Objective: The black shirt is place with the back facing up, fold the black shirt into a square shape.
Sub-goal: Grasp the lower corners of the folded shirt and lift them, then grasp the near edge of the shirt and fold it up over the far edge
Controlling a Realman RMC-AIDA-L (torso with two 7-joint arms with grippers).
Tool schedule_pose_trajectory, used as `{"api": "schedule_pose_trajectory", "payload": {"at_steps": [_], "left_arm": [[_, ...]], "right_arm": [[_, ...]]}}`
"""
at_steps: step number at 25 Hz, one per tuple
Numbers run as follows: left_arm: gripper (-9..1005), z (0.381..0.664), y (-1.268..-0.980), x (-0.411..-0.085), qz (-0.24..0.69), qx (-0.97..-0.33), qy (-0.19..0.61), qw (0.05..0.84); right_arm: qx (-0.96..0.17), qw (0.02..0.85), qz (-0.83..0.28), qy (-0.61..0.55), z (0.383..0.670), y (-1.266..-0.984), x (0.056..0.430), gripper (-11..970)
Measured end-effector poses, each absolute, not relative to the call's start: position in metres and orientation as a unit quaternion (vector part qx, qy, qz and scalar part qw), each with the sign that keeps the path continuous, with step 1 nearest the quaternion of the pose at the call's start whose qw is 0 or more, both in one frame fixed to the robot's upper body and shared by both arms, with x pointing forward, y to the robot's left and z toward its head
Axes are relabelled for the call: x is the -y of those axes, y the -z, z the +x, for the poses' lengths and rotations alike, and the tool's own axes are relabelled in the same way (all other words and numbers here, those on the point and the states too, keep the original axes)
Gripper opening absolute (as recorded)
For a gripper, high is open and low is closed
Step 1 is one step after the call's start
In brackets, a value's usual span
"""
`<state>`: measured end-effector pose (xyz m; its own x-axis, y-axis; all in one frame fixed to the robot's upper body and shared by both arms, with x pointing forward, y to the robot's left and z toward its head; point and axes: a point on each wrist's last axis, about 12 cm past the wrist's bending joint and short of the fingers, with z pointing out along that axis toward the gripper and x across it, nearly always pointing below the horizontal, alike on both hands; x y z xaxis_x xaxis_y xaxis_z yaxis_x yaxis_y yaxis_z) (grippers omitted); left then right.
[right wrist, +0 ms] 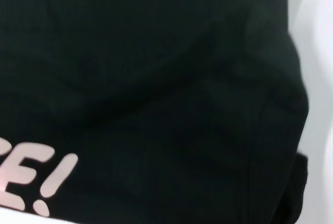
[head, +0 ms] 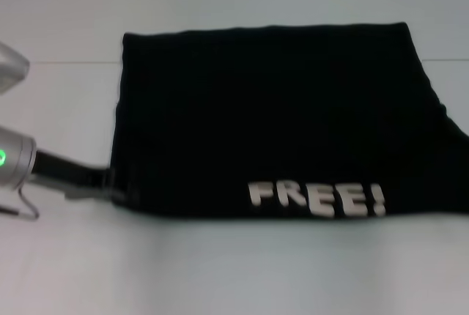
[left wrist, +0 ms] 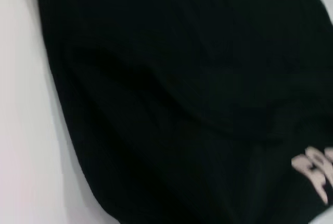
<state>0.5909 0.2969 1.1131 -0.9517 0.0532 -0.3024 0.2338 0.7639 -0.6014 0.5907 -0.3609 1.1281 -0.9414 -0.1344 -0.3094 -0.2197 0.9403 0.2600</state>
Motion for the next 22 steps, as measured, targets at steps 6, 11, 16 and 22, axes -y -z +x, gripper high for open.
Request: {"api": "schedule_pose_trajectory", "payload": {"at_steps": [6,11,16,22], "left_arm": [[31,0.554,-1.106,-0.292,0.127,-0.926,0.352,0.045],[31,0.538,-1.106,-0.295,0.138,-0.923,0.358,0.017],[31,0.531,-1.105,-0.297,0.146,-0.919,0.366,0.0],[30,0.525,-1.107,-0.298,0.163,-0.913,0.374,-0.019]], "right_arm": [[-0.979,0.092,-0.091,-0.157,0.562,-1.12,0.369,49],[-0.978,0.066,-0.089,-0.176,0.542,-1.116,0.375,49],[-0.973,0.054,-0.091,-0.203,0.53,-1.115,0.378,49],[-0.967,0.045,-0.093,-0.234,0.521,-1.117,0.381,49]]}}
